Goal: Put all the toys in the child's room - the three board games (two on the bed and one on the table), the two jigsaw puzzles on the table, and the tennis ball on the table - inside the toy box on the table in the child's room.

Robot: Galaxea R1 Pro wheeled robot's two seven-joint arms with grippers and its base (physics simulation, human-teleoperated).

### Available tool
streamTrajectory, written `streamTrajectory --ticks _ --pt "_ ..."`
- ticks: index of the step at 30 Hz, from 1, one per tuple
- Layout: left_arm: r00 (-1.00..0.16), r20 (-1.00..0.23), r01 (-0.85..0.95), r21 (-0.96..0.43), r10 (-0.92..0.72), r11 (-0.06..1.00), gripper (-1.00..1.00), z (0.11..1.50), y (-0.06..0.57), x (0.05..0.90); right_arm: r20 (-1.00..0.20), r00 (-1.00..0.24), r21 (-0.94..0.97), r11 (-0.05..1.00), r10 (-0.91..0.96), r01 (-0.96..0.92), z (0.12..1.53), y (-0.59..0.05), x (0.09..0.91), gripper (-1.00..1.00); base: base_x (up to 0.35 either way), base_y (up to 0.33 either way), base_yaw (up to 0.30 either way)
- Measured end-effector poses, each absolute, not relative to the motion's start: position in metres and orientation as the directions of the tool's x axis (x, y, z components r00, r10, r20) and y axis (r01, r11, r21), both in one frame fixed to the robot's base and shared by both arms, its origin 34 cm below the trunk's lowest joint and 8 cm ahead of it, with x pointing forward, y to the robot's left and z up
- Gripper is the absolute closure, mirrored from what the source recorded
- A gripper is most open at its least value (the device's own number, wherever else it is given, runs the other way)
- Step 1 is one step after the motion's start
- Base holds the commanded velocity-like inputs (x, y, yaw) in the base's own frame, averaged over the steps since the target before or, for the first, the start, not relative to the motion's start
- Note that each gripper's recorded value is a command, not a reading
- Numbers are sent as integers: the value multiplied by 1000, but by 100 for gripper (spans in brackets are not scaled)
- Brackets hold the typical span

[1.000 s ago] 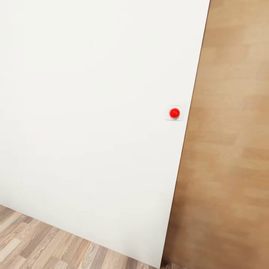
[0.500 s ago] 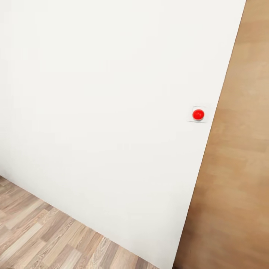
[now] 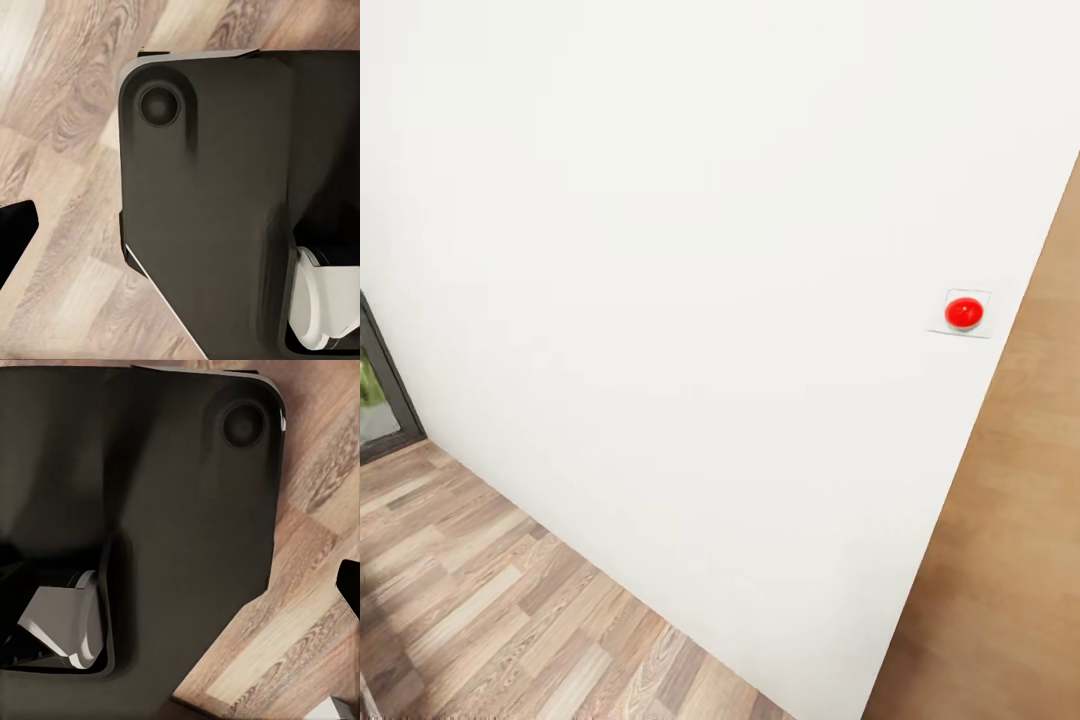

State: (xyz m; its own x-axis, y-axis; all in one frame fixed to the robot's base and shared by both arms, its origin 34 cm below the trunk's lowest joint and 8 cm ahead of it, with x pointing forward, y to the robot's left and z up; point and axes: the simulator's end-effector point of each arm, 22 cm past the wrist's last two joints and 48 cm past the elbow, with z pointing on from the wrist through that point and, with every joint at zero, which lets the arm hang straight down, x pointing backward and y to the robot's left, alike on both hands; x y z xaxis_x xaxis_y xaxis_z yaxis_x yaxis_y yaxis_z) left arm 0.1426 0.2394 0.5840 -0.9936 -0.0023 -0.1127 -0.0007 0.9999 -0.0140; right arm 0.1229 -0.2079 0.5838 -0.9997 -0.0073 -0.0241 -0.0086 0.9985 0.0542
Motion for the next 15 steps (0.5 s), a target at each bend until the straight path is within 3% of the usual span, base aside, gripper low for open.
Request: streamTrajectory --ticks 15 --pt "-994 -112 0 -14 -1 1000 -100 584 239 142 -25 -1000 56 998 -7 -9 584 -207 123 -100 0 0 279"
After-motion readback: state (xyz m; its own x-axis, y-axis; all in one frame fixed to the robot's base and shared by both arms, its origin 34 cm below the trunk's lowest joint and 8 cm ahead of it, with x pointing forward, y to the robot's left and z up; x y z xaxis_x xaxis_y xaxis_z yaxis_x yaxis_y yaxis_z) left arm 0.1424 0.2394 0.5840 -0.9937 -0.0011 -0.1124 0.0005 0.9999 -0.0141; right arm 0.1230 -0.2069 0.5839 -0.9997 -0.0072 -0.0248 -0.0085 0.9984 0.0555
